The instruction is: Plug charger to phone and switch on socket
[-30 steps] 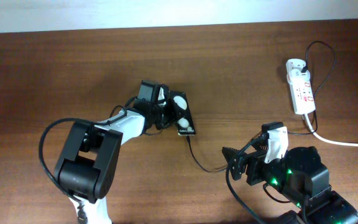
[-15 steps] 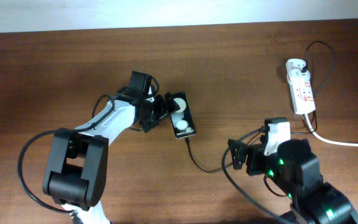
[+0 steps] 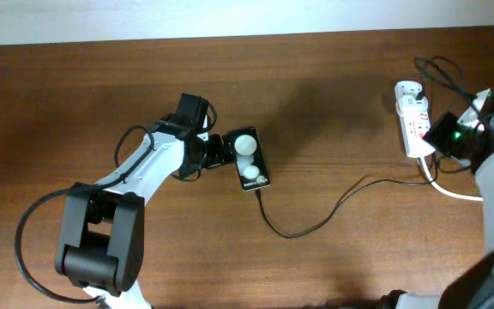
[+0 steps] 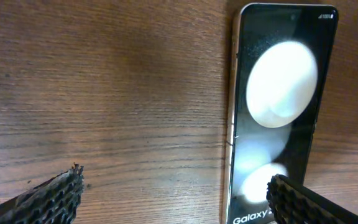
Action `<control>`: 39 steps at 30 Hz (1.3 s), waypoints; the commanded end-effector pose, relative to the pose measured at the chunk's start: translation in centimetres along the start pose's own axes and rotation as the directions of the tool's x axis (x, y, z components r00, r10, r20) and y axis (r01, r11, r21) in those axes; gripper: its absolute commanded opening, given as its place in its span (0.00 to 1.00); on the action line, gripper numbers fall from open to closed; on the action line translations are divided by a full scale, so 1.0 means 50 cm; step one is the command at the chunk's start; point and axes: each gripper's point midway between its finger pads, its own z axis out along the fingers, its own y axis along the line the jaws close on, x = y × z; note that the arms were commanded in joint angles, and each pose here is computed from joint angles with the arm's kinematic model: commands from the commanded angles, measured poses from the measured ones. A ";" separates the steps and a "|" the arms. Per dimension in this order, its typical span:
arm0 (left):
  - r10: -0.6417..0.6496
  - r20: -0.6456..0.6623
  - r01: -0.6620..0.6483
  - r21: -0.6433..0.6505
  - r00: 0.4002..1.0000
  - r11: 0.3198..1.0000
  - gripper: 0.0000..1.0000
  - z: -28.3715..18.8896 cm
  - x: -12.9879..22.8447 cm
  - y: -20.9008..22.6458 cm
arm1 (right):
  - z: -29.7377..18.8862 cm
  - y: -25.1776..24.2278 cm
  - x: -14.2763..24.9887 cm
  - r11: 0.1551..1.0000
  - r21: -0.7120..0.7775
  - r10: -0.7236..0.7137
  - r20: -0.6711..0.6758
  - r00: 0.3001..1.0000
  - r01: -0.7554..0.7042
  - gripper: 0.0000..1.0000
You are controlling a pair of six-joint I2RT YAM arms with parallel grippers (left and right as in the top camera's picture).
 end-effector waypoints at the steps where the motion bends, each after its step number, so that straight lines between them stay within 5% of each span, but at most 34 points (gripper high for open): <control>1: 0.025 0.044 -0.025 0.013 0.999 1.000 0.99 -0.027 -0.023 -0.010 | 0.045 -0.018 -0.064 1.000 0.005 0.002 0.002 1.000 -0.002 0.04; 13: 0.027 0.060 -0.029 0.020 0.998 0.999 0.99 -0.027 -0.030 -0.014 | 0.273 -0.092 -0.096 0.999 0.001 0.051 -0.073 0.996 -0.051 0.04; 19: 0.028 0.064 -0.030 0.022 0.998 0.999 0.99 -0.028 -0.032 -0.015 | 0.290 -0.091 -0.118 0.999 -0.014 0.036 -0.025 0.999 -0.036 0.04; 39: 0.029 0.070 -0.031 0.025 0.997 0.999 0.99 -0.028 -0.035 -0.017 | 0.343 -0.032 -0.025 0.996 -0.089 0.001 -0.177 0.984 -0.016 0.04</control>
